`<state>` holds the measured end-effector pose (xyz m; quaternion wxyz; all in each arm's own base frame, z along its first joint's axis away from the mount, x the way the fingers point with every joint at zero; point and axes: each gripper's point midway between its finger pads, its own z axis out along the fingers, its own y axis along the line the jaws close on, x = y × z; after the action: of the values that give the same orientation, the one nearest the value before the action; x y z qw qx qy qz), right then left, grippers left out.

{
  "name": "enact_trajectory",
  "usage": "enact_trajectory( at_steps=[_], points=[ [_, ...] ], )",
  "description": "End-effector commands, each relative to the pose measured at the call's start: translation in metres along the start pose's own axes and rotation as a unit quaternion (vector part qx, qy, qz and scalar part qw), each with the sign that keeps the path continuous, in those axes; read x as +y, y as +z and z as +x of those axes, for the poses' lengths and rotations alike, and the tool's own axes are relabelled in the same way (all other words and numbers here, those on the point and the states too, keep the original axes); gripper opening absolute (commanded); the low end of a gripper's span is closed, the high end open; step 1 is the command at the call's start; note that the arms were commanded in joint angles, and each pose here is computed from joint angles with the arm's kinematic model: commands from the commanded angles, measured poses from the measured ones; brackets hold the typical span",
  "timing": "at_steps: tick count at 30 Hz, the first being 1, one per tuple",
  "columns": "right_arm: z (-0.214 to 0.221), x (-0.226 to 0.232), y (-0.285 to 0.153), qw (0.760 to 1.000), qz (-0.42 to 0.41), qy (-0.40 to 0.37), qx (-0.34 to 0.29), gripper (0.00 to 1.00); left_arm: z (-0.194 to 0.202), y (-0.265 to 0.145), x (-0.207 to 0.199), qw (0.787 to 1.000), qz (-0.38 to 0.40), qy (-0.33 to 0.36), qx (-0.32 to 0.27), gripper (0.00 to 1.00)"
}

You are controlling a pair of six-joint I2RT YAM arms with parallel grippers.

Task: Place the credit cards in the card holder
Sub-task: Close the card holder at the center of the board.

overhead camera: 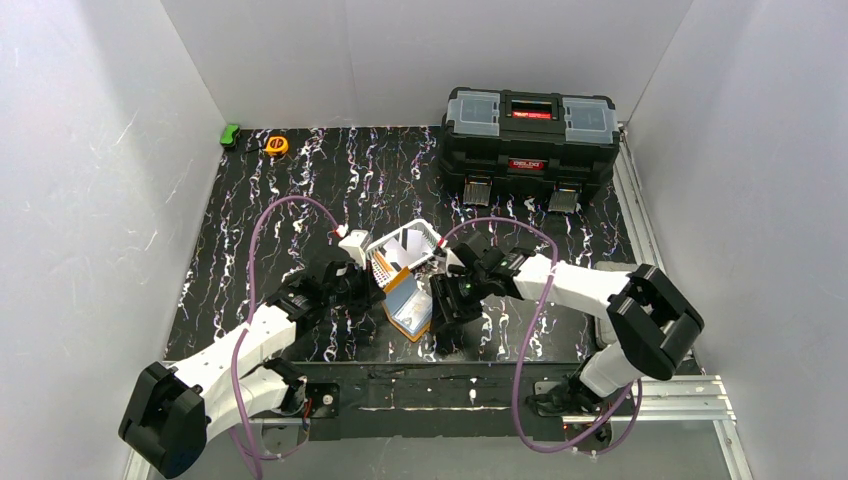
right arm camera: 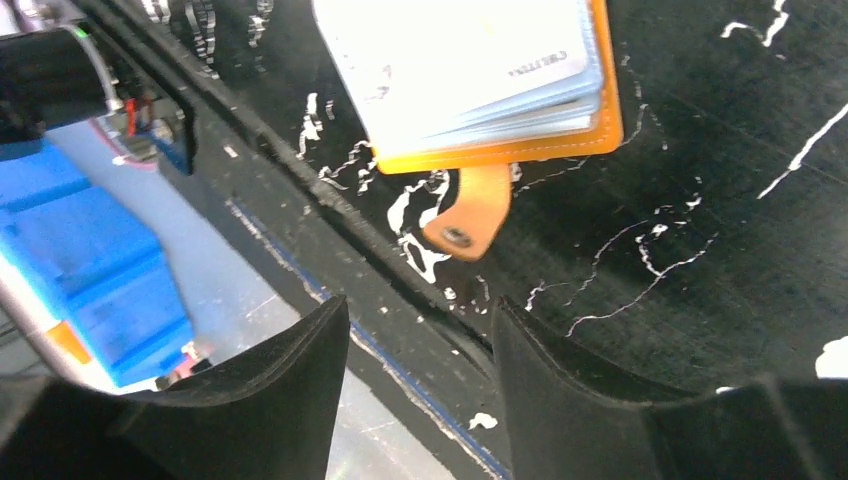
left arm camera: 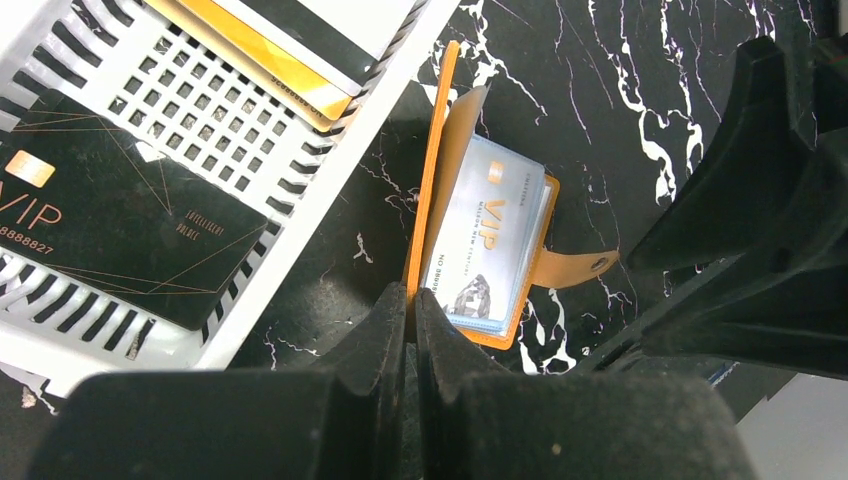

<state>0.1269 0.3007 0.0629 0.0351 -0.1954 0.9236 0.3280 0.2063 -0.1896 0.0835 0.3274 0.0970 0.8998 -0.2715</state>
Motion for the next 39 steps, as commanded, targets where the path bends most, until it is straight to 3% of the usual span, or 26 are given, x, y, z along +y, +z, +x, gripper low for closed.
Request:
enact_trajectory(
  at_steps=[1,5,9,15,23,34,39],
  points=[
    [-0.013,0.024,-0.017,0.998,-0.065,0.004,-0.006,0.64,-0.006,-0.003,-0.005,1.000,0.014,0.006,-0.011,0.00],
    [-0.013,0.020,-0.014,0.996,-0.066,0.045,0.023,0.67,-0.007,-0.003,-0.006,1.000,0.016,0.008,-0.013,0.00],
    [-0.007,0.013,-0.002,0.990,-0.077,0.092,0.075,0.61,-0.007,-0.003,-0.008,1.000,0.021,0.013,-0.012,0.00],
    [-0.012,0.014,0.001,0.986,-0.080,0.111,0.090,0.58,-0.008,-0.004,-0.010,0.999,0.027,0.015,-0.014,0.00],
    [-0.026,0.016,-0.004,0.979,-0.102,0.161,0.078,0.59,-0.009,-0.005,-0.014,0.999,0.039,0.020,-0.018,0.00],
    [-0.038,-0.011,-0.004,0.974,0.002,0.221,0.058,0.60,-0.009,-0.006,-0.013,0.999,0.035,0.017,-0.021,0.00],
    [-0.044,-0.019,-0.006,0.971,0.044,0.229,0.047,0.55,-0.007,-0.007,-0.004,1.000,0.008,0.003,-0.014,0.00]
  ],
)
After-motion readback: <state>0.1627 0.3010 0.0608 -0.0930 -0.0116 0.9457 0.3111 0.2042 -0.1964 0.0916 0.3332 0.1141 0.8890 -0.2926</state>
